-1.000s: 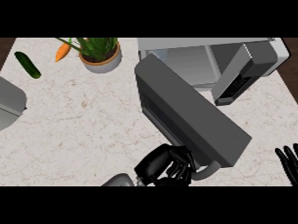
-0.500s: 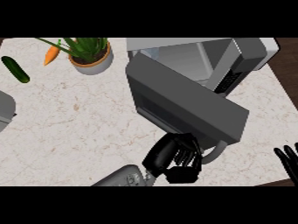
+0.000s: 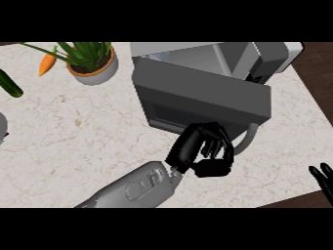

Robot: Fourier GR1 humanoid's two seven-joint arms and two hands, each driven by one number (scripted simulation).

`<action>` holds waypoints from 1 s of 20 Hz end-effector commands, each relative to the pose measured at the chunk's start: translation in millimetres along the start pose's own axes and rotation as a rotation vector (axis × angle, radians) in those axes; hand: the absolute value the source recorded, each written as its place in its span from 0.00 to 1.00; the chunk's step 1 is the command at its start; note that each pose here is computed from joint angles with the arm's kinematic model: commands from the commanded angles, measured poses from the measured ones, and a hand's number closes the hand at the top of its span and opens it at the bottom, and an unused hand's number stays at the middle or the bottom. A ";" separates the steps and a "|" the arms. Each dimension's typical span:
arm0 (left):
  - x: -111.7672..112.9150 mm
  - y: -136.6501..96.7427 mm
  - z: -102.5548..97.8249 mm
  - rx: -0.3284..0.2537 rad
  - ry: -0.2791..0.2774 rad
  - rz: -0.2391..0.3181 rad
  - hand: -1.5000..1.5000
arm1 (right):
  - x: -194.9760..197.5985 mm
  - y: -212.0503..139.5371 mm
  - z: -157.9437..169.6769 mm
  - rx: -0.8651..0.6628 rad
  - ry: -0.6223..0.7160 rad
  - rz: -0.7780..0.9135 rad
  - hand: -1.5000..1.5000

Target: Pick up the milk, place it into the microwave and close the microwave

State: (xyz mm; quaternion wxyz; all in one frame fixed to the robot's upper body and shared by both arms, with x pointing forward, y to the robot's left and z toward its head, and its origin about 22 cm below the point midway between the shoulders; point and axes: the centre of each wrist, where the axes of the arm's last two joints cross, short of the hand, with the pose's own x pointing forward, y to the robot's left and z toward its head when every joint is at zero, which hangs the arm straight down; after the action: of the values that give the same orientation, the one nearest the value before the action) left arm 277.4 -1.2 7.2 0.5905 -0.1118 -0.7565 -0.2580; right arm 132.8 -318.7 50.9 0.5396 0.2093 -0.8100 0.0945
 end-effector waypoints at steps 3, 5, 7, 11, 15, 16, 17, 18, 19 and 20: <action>14.7 15.0 -31.5 0.075 -0.022 0.013 1.00 | 9.3 3.0 -8.3 0.009 -0.003 -0.014 0.00; 17.5 20.7 -39.6 0.094 -0.017 0.021 1.00 | 11.8 4.6 -10.9 0.013 -0.003 -0.008 0.00; 18.3 26.1 -46.1 0.118 -0.005 0.033 1.00 | 15.8 1.7 -9.4 -0.001 0.004 -0.011 0.00; 16.7 38.6 -55.5 0.182 0.003 0.073 1.00 | 21.5 -1.8 -10.8 0.009 0.008 -0.003 0.00; 14.8 45.1 -62.5 0.168 0.003 0.087 1.00 | 26.2 -3.4 -19.2 0.010 -0.006 0.005 0.00; 20.6 48.7 -68.4 0.188 0.001 0.104 1.00 | 27.0 -2.8 -17.9 0.007 -0.013 -0.002 0.00; 21.5 49.4 -69.8 0.184 -0.002 0.112 1.00 | 30.5 -3.8 -16.9 0.015 0.004 0.003 0.00; 17.3 52.5 -70.1 0.200 0.006 0.104 1.00 | 32.4 -1.2 -20.3 0.033 -0.015 0.006 0.00; 17.6 53.6 -71.1 0.192 0.003 0.117 1.00 | 34.8 -2.7 -22.6 0.037 -0.024 0.006 0.00; 24.5 53.1 -74.4 0.202 0.009 0.146 1.00 | 34.1 -1.9 -23.8 0.033 -0.024 0.002 0.00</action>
State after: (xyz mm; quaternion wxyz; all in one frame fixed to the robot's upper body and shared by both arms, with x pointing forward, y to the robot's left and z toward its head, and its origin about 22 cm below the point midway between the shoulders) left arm 341.7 1.3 41.2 0.6170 -0.1043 -0.7635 -0.1599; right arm 140.1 -320.4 85.6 0.5316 0.2149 -0.8127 0.1035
